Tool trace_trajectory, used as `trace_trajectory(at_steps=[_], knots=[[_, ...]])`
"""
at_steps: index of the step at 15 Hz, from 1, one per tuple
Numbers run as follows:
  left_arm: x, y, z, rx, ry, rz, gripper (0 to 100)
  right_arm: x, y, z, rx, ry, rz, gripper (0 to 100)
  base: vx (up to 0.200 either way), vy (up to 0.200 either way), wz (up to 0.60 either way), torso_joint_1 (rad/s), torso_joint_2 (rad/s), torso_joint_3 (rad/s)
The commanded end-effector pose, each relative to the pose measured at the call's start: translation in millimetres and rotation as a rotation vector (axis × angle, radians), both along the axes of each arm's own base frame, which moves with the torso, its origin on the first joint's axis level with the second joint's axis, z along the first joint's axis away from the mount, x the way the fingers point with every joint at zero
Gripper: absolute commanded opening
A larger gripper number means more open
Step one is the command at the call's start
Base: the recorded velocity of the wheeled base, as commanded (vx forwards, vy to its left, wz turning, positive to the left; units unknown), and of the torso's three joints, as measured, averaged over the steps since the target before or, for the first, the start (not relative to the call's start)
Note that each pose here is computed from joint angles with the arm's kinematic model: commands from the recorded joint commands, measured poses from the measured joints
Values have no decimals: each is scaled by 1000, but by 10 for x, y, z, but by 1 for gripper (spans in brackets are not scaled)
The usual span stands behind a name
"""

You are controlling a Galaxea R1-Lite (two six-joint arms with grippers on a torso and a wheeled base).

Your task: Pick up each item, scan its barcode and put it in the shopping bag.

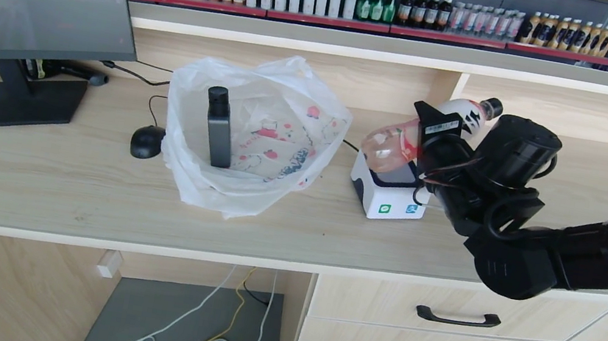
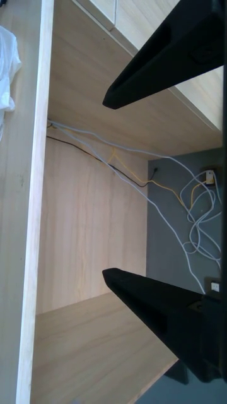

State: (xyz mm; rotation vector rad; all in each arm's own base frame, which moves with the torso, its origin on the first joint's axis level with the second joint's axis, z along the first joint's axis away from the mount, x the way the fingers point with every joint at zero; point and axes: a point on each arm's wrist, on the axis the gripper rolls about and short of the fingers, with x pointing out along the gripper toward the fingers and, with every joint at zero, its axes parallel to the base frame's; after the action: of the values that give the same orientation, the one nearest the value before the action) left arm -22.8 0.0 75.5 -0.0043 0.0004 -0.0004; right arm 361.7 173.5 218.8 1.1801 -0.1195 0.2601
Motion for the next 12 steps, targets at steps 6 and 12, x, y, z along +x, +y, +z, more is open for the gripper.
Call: trace_trajectory(at_steps=[6, 12], knots=[[0, 0, 0, 0, 0, -1, 100, -405, -68, 554, 25, -84, 19, 0, 0, 0, 0, 0, 0, 0], [0, 0, 0, 0, 0, 0, 100, -847, -195, 746, -64, -139, 29, 0, 0, 0, 0, 0, 0, 0]])
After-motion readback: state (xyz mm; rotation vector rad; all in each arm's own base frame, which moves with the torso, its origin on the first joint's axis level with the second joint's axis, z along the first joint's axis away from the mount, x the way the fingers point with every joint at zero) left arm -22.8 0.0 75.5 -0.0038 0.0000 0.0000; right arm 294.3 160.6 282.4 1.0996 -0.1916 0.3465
